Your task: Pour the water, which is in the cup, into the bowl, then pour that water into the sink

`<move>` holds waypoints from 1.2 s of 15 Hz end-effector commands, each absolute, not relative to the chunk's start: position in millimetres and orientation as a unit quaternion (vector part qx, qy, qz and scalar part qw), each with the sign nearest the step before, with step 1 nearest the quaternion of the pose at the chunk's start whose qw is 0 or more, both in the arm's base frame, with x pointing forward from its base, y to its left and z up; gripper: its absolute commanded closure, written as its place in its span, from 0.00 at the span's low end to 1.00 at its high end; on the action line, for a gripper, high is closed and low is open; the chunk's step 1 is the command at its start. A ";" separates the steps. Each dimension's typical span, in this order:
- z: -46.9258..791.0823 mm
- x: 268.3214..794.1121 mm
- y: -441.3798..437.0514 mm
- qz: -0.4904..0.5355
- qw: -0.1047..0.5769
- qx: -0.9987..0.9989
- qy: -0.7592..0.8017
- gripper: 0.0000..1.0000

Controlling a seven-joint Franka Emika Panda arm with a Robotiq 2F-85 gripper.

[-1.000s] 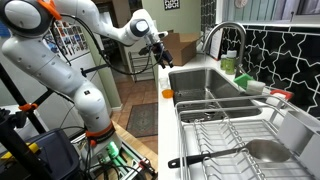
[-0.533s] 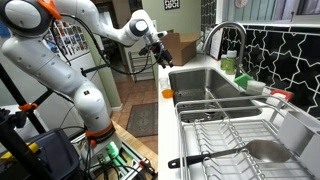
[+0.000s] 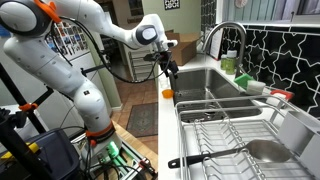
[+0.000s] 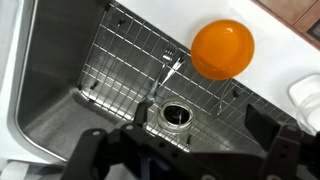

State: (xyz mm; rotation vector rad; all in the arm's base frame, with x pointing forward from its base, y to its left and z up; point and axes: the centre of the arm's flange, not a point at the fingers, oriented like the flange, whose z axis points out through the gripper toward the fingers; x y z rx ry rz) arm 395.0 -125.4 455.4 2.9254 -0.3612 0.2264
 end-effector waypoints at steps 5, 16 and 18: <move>399.8 368.6 -170.3 0.046 -0.051 0.994 -0.083 0.00; 359.9 382.1 -177.4 0.009 -0.062 0.995 -0.073 0.44; 357.9 385.4 -177.9 0.012 -0.060 0.995 -0.078 0.44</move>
